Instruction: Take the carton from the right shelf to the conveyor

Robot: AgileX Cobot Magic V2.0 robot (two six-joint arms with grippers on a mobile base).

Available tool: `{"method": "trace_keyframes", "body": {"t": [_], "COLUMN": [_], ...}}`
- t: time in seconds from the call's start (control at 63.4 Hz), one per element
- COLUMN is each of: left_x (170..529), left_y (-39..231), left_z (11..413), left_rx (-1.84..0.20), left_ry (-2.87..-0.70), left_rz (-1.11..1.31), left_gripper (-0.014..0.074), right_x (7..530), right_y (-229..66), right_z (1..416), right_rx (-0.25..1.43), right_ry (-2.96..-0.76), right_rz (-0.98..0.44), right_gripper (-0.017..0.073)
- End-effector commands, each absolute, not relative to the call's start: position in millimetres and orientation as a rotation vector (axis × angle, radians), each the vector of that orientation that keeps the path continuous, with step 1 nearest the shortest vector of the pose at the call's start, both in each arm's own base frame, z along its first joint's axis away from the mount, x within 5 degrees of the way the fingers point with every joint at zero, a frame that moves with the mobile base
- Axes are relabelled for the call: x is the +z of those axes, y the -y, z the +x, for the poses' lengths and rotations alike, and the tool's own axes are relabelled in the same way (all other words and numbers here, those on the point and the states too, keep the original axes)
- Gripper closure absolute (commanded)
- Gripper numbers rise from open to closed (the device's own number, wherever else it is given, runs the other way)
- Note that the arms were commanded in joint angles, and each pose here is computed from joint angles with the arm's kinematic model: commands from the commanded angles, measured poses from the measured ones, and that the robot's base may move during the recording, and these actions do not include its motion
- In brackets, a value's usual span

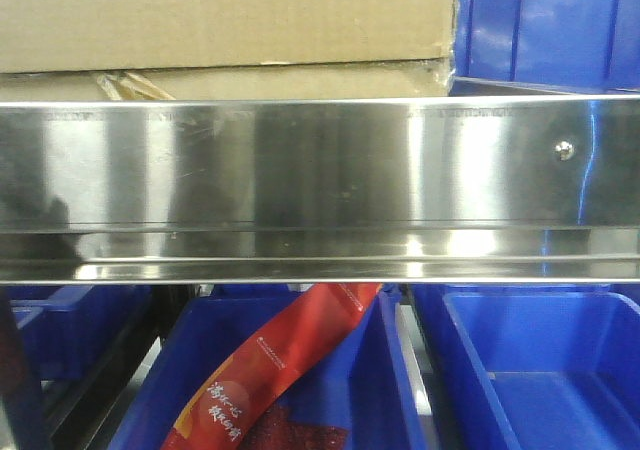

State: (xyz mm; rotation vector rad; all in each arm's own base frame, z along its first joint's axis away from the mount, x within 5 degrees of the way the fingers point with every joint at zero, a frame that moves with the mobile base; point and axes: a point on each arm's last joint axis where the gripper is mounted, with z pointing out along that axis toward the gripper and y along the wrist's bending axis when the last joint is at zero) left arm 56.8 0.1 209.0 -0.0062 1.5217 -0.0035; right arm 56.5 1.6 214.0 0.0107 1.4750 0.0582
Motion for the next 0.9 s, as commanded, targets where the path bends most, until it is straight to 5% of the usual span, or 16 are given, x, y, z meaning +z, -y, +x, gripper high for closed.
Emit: {"method": "trace_keyframes", "body": {"t": [0.0,0.883], "left_x": [212.1,238.7], "left_y": [-0.3,-0.8], "left_z": [56.2,51.4], "left_rx": [-0.001,0.003], "left_ry": [-1.496,-1.304], "left_rz": [-0.010,-0.014], "left_gripper": [0.0580,0.0580], "right_x": [216.5,232.3], "right_y": [-1.5,0.1], "right_z": [55.8,52.8], "right_rx": [0.060,0.087], "right_ry": [-1.448,-1.310], "right_rz": [0.011,0.052], "right_gripper": [0.0628,0.0628]}}
